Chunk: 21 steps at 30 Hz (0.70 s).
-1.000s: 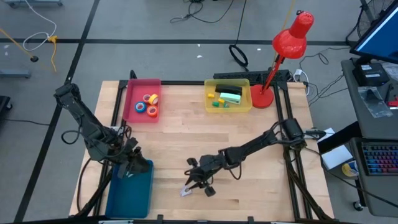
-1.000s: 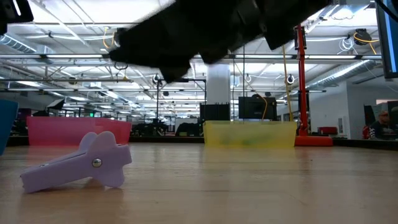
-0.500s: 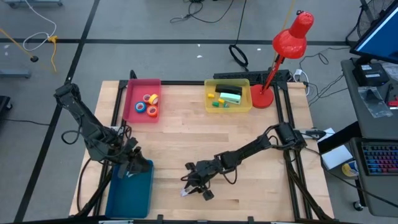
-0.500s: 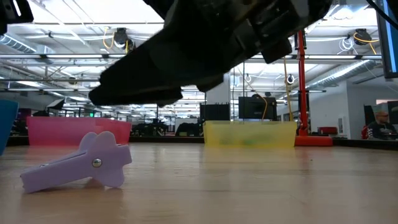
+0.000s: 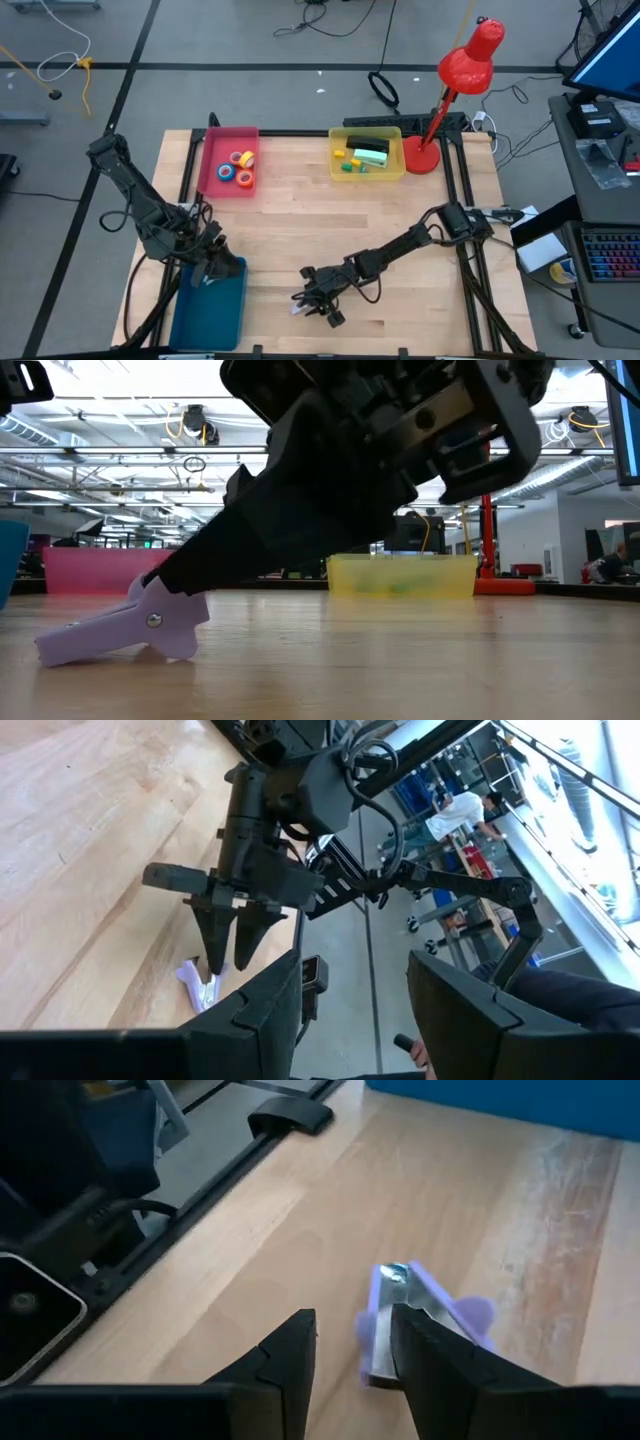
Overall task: Pick and place Stapler, Stapler remover, tape
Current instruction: Put the purple staple remover into the blue bin
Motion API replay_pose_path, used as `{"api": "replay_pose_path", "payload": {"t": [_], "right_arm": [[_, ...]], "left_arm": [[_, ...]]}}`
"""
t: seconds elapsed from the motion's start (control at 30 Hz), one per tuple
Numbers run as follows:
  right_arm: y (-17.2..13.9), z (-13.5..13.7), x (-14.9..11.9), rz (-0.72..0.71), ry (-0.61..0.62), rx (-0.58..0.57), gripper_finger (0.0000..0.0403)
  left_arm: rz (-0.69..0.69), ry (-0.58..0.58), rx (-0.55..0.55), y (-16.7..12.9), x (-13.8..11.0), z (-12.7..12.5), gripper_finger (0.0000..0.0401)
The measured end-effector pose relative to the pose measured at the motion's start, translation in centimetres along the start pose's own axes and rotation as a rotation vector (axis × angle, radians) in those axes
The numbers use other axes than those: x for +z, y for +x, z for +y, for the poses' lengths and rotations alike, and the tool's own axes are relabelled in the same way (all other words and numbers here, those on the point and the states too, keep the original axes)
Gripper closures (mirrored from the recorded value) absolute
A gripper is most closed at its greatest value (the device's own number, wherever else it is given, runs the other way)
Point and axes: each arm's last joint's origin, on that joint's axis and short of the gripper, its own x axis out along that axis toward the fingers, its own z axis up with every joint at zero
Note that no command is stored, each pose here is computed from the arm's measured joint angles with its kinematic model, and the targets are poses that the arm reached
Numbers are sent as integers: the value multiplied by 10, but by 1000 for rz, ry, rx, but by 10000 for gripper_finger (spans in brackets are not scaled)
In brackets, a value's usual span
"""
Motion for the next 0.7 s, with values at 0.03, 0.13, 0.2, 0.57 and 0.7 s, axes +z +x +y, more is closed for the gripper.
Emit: {"api": "replay_pose_path", "payload": {"t": [0.03, 0.13, 0.2, 0.57, 0.7], "right_arm": [[0, 0, 0, 2, 0, -3, 275], [0, -2, -1, 4, 0, -6, 275], [0, -2, -1, 13, -5, -7, 275], [0, -2, -3, 34, -28, -32, 343], [-1, -4, -3, 34, -25, -36, 365]], "left_arm": [[0, 0, 0, 0, 0, 0, 217], [0, 1, 1, 0, 0, 0, 217], [0, 0, 1, 0, 0, 0, 217], [0, 0, 1, 0, 0, 0, 217], [0, 0, 1, 0, 0, 0, 217]]}}
